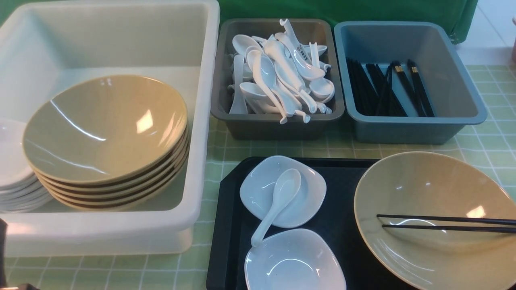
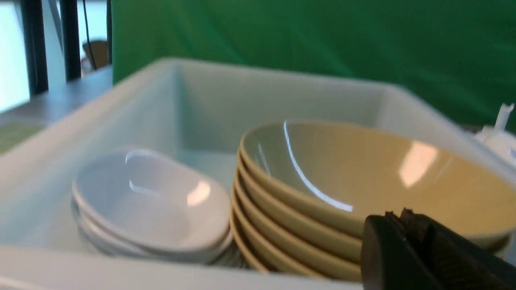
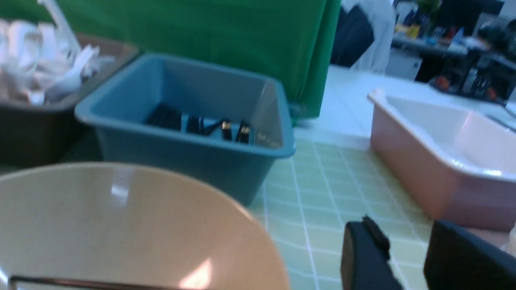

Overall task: On green table put chopsticks spoon bowls plates into blue grey white boxes.
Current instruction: 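Move the grippers toward the tableware on the black tray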

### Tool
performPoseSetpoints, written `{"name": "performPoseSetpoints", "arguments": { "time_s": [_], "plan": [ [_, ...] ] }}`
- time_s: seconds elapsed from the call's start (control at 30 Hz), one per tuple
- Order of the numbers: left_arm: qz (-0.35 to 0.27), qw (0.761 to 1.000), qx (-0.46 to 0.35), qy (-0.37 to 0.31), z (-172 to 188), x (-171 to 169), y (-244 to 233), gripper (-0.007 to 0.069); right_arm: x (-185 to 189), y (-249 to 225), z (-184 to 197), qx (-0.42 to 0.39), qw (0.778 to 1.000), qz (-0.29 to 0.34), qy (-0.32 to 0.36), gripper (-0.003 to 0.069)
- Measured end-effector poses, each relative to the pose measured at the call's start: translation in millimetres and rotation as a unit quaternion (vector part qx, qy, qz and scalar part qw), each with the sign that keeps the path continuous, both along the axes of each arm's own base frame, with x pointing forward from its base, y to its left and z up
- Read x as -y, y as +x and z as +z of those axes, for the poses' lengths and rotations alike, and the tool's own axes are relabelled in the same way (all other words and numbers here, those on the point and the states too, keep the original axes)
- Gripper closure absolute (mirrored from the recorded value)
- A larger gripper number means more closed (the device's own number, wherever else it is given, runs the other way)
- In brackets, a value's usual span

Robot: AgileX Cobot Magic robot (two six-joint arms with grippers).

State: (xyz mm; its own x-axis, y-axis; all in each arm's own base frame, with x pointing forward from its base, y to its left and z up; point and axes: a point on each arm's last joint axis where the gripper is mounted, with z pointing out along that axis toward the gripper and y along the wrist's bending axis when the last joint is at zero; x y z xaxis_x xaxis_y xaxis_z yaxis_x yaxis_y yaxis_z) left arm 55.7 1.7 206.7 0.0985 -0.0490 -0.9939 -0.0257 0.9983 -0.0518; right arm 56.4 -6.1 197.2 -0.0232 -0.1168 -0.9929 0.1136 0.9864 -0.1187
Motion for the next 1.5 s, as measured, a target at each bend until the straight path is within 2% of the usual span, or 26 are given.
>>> {"name": "performPoseSetpoints", "arguments": {
  "time_s": [0.2, 0.3, 0.33, 0.43, 0.5, 0.57, 0.67, 0.77, 0.83, 0.87, 0.93, 0.97, 1.0, 1.07, 1.13, 1.2, 1.23, 1.4, 1.5],
  "plan": [
    [-0.002, 0.999, 0.034, 0.000, 6.2, 0.3, -0.8, 0.0626, 0.0, 0.0, 0.0, 0.000, 1.000, 0.000, 0.004, 0.0424],
    [-0.006, 0.998, 0.053, -0.034, 9.3, 0.1, -1.4, 0.0626, 0.1, 0.0, 0.6, 0.004, 1.000, -0.001, 0.012, 0.0424],
    [-0.013, 0.992, 0.085, -0.088, 14.7, -0.5, -2.7, 0.0626, 0.5, -0.1, 2.8, 0.021, 0.999, -0.002, 0.049, 0.0424],
    [-0.025, 0.979, 0.136, -0.150, 24.1, -2.1, -5.9, 0.0626, 1.6, -0.6, 9.1, 0.065, 0.991, -0.004, 0.114, 0.0424],
    [-0.044, 0.954, 0.208, -0.210, 35.0, -3.7, -11.0, 0.0626, 3.6, -2.8, 21.1, 0.143, 0.968, 0.002, 0.205, 0.0424],
    [-0.051, 0.949, 0.217, -0.224, 37.2, -3.7, -12.0, 0.0626, 4.0, -3.4, 23.6, 0.158, 0.962, 0.005, 0.223, 0.0424],
    [-0.072, 0.948, 0.213, -0.226, 60.9, 0.1, -16.5, 0.0626, 2.3, -7.5, 46.1, 0.166, 0.955, 0.017, 0.246, 0.0424],
    [-0.073, 0.959, 0.202, -0.184, 110.5, 3.0, -22.3, 0.0626, -0.7, -14.3, 98.2, 0.169, 0.954, 0.030, 0.248, 0.0424],
    [-0.062, 0.967, 0.188, -0.160, 142.4, 2.9, -19.7, 0.0626, -2.3, -13.3, 139.5, 0.151, 0.957, 0.034, 0.245, 0.0424],
    [-0.061, 0.968, 0.185, -0.161, 141.8, 2.8, -19.4, 0.0626, -2.7, -14.9, 147.9, 0.155, 0.957, 0.036, 0.244, 0.0424],
    [-0.043, 0.976, 0.149, -0.152, 180.1, 0.7, -3.8, 0.0626, -3.5, -0.9, 182.2, 0.092, 0.970, 0.033, 0.224, 0.0424],
    [-0.041, 0.977, 0.145, -0.153, 179.4, 0.5, -3.5, 0.0626, -3.6, 1.8, 186.7, 0.080, 0.972, 0.032, 0.219, 0.0424],
    [-0.022, 0.983, 0.095, -0.157, 190.8, -1.9, 13.6, 0.0626, -3.7, 14.5, 199.9, 0.023, 0.981, 0.029, 0.192, 0.0424],
    [-0.009, 0.985, 0.057, -0.161, 190.3, -3.6, 23.8, 0.0626, -3.6, 23.8, 203.6, -0.017, 0.984, 0.029, 0.172, 0.0424],
    [0.028, 0.985, -0.047, -0.161, 176.5, -7.8, 44.9, 0.0626, -2.3, 45.1, 202.1, -0.091, 0.987, 0.032, 0.127, 0.0424],
    [0.069, 0.976, -0.151, -0.138, 156.4, -12.7, 57.9, 0.0626, -1.5, 58.9, 195.1, -0.130, 0.986, 0.038, 0.096, 0.0424],
    [0.079, 0.972, -0.177, -0.130, 151.1, -14.2, 60.3, 0.0626, -1.2, 62.2, 193.9, -0.136, 0.986, 0.038, 0.089, 0.0424],
    [0.089, 0.966, -0.207, -0.129, 137.4, -15.1, 60.1, 0.0626, -2.8, 68.4, 189.4, -0.164, 0.981, 0.049, 0.088, 0.0424],
    [0.057, 0.958, -0.223, -0.168, 125.4, -7.5, 61.5, 0.0626, -10.0, 75.0, 175.5, -0.239, 0.965, 0.087, 0.068, 0.0424]
  ]
}}
